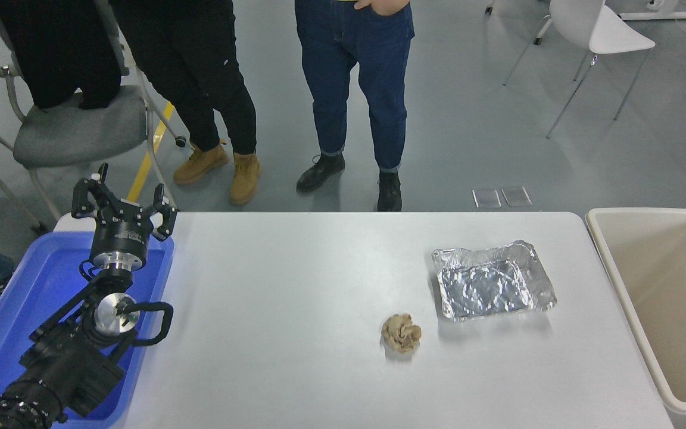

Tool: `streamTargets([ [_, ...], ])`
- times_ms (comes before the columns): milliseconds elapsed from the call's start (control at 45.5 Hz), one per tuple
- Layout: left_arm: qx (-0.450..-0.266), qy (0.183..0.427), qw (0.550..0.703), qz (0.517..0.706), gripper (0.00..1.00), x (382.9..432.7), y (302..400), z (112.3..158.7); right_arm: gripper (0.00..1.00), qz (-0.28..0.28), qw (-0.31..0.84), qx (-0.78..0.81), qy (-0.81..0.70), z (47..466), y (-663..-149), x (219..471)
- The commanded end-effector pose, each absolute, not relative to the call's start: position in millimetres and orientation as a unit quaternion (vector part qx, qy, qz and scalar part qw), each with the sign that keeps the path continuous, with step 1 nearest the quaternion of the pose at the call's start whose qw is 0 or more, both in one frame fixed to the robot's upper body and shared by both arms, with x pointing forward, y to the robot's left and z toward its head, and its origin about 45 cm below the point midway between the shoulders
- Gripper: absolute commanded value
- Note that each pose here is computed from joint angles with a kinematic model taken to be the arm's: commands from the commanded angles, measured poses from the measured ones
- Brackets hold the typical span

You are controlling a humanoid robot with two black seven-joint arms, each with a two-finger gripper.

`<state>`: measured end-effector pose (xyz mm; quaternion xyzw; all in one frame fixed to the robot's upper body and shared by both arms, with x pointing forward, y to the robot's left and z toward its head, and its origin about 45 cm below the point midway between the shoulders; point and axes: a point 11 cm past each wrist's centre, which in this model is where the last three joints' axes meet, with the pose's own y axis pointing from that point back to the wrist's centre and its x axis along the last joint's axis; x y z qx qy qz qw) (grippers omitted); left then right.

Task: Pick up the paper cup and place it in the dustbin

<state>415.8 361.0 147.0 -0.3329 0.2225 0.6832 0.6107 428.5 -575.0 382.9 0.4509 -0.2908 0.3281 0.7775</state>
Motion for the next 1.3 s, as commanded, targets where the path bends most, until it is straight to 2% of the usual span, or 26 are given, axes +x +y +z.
streamTargets([
  [0,-0.333,0.222,0.611,0.683,0.99,415.9,360.9,147.1,0.0,0.159,0.827,0.499,-0.205,137.0,-613.5,299.5],
  [132,-0.333,0.222,0.611,0.683,0.99,415.9,360.9,147.1,0.0,0.146,0.822,0.509,-0.21,121.4,-608.0,291.4],
  [1275,-0.333,0.222,0.611,0.683,0.99,415.9,360.9,147.1,0.0,0.15,0.82,0.508,-0.217,127.0,-607.8,297.2],
])
